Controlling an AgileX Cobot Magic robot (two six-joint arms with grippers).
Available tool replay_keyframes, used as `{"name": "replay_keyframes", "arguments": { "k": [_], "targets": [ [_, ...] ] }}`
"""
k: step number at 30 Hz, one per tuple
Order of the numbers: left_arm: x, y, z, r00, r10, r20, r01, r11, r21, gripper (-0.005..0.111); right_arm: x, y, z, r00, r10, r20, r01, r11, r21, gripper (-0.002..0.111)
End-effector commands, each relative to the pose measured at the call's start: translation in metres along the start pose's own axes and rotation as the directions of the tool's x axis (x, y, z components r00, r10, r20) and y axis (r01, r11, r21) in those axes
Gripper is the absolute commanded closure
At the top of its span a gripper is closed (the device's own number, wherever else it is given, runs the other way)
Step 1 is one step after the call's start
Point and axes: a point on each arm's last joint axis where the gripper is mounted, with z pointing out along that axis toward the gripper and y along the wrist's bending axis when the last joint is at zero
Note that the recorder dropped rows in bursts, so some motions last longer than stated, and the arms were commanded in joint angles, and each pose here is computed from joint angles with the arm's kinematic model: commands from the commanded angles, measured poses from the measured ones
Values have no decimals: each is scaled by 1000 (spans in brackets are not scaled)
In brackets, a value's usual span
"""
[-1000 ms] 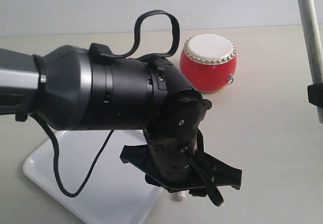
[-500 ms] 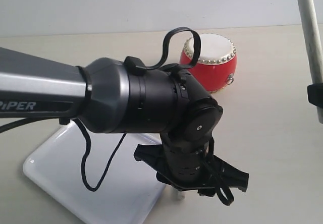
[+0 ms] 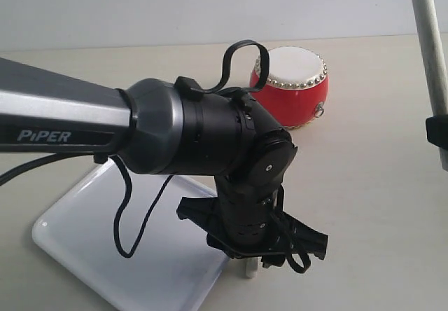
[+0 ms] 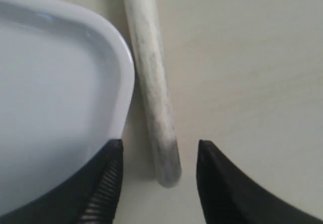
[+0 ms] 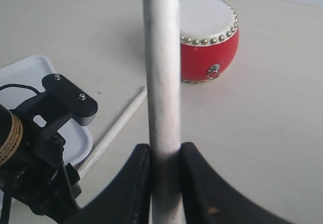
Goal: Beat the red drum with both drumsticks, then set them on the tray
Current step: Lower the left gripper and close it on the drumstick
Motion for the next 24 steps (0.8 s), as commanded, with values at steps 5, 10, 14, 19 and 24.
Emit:
{"name": "replay_keyframes", "arguments": {
  "k": [5, 10, 14, 19, 24],
  "targets": [
    [2, -2, -2, 996, 84, -12, -84, 996, 0, 61, -6, 1, -3, 998, -12, 54, 13, 1000, -18, 108],
    [2, -2, -2, 996, 85, -11, -85, 996, -1, 61, -6, 2, -3, 998, -12, 61, 13, 1000, -21, 108],
    [3, -2, -2, 996, 82, -23, -82, 997, -3, 61, -6, 2, -3, 998, -12, 61, 13, 1000, -21, 108],
    [4, -1, -2, 994, 102, -26, -102, 995, -13, 61, -6, 2, -3, 998, -12, 61, 13, 1000, -21, 108],
    [4, -1, -2, 993, 117, -29, -118, 993, -14, 61, -7, 2, -3, 998, -12, 64, 13, 1000, -22, 108]
  ]
}}
